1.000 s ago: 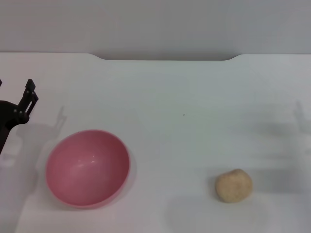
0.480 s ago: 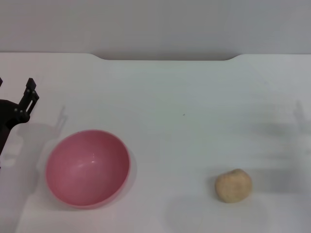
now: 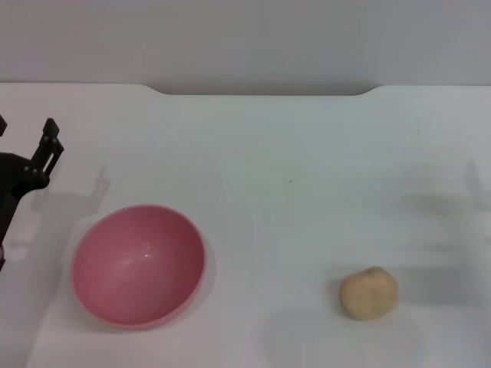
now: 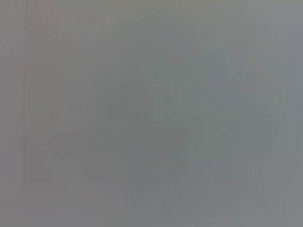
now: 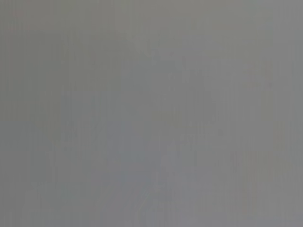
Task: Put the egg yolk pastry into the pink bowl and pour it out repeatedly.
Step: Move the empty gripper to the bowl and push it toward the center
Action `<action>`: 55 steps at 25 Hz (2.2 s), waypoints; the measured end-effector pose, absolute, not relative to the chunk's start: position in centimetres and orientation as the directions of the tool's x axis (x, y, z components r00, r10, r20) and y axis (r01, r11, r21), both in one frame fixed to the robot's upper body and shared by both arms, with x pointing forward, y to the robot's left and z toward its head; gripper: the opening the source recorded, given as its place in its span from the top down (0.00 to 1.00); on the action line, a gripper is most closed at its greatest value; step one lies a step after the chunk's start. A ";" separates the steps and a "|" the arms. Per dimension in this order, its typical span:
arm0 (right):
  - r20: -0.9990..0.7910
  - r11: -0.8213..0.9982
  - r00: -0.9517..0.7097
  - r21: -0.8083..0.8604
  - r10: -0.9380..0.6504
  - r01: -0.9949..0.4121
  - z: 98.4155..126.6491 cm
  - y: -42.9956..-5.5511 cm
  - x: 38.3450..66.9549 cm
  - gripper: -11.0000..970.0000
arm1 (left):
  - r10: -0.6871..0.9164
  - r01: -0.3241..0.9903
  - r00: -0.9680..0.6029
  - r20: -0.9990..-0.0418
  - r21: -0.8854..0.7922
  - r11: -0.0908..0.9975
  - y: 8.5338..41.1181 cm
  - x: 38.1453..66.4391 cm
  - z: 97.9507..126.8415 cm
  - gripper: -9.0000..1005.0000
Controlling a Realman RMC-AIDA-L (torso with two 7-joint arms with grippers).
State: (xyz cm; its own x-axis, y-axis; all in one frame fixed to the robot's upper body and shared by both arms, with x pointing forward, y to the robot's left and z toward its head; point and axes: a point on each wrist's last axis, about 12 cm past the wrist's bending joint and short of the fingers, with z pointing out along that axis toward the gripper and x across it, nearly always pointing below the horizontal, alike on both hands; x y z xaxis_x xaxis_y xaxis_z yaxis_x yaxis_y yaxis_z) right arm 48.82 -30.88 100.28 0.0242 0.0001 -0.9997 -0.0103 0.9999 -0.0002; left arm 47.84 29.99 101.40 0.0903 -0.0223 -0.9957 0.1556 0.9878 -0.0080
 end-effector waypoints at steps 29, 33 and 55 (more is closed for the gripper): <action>-0.999 1.000 0.044 -0.008 -0.007 -0.023 100.8 -30.7 49.7 0.23 | 0.145 0.148 -0.342 -0.928 0.100 0.984 24.0 63.7 118.1 0.23; -0.998 0.999 0.057 -0.012 -0.011 -0.030 101.1 -30.6 50.2 0.23 | 0.245 0.164 -0.421 -0.873 0.192 0.968 22.9 62.1 119.2 0.23; -0.996 0.998 0.085 -0.040 -0.036 -0.047 102.0 -30.4 51.7 0.23 | 0.287 0.333 -0.888 -0.360 -0.070 0.940 25.7 54.2 121.1 0.23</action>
State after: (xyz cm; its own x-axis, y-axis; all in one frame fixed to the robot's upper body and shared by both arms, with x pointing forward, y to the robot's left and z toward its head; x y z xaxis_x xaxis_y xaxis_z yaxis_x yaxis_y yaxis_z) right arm 51.65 -30.40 101.97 0.0846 -0.0358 -0.9958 -0.0473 0.9981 -0.0399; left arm 54.24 25.68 121.14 -0.8876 0.2871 -0.3601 0.3326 0.9405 -0.0700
